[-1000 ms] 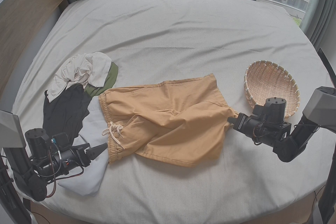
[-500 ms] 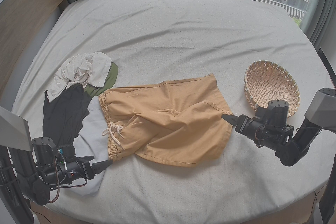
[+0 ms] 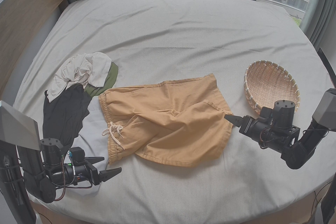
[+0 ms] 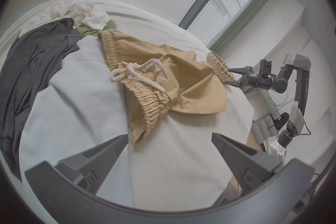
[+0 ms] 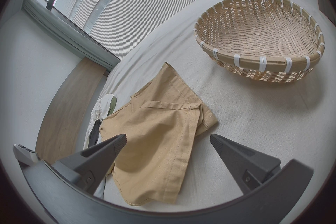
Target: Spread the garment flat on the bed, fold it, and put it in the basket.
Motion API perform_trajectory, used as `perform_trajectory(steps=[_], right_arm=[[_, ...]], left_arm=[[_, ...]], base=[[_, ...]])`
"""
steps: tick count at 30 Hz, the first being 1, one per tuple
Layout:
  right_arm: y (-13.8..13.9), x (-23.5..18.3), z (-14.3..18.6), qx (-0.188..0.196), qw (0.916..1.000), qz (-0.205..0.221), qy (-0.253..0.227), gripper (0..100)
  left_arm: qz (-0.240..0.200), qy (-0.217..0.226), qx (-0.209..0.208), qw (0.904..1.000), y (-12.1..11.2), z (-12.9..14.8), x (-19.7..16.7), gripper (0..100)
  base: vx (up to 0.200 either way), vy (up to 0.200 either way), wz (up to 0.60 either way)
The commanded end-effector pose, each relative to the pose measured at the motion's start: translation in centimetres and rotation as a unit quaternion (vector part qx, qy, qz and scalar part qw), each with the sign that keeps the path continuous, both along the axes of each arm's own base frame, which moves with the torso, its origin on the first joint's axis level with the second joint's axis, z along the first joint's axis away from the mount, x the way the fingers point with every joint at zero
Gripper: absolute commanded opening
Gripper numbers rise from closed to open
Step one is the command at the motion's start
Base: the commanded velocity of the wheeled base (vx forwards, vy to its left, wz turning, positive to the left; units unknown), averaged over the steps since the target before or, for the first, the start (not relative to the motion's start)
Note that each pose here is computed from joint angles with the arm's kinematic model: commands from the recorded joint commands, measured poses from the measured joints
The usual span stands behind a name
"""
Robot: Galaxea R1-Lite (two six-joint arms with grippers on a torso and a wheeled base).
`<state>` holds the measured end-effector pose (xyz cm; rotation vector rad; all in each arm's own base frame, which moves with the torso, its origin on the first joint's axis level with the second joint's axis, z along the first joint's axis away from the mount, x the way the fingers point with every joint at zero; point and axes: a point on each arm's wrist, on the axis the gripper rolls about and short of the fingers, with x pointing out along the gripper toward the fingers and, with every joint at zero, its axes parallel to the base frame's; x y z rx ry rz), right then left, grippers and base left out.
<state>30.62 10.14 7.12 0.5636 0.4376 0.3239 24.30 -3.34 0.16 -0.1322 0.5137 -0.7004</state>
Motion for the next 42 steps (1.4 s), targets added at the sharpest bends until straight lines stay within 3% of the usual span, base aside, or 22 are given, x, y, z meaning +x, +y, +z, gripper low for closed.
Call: perform_trajectory(steps=[1, 8, 9, 18, 24, 27, 31, 42], right_arm=[[-0.1, -0.2, 0.2, 0.002, 1.0, 0.001, -0.009, 100], [-0.1, -0.2, 0.5, 0.005, 0.9999, 0.002, -0.015, 100], [-0.1, -0.2, 0.5, 0.005, 0.9999, 0.002, -0.015, 100], [0.0, -1.4, 0.0, 0.004, 0.9999, 0.012, -0.011, 100], [-0.4, -3.1, -1.3, 0.0, 0.9991, 0.033, 0.025, 100], [0.2, -5.3, -2.8, -0.008, 0.9948, 0.072, 0.072, 100], [1.3, -5.8, -5.0, -0.017, 0.9903, 0.092, 0.102, 100], [4.0, -4.3, -10.3, -0.018, 0.9882, 0.125, 0.086, 100]], left_arm=[[-0.011, 0.001, 0.018, 0.9998, -0.1, -2.0, 1.3, 100], [-0.015, -0.003, 0.019, 0.9997, -0.3, -2.4, 1.9, 100], [-0.015, -0.003, 0.019, 0.9997, -0.3, -2.4, 1.9, 0], [-0.011, -0.012, 0.018, 0.9997, -0.4, -3.7, 3.8, 0], [-0.008, -0.028, 0.004, 0.9996, -0.2, -2.0, 3.7, 0], [0.021, -0.018, -0.068, 0.9973, -0.2, 1.4, 3.3, 0], [0.046, 0.004, -0.124, 0.9912, -0.3, 3.4, 2.7, 0], [0.058, 0.004, -0.134, 0.9893, -0.1, 3.5, 3.2, 0]], base=[[0.0, 0.0, 0.0], [0.0, 0.0, 0.0], [0.0, 0.0, 0.0], [0.0, 0.0, 0.0], [0.0, 0.0, 0.0], [0.0, 0.0, 0.0], [0.0, 0.0, 0.0], [0.0, 0.0, 0.0]])
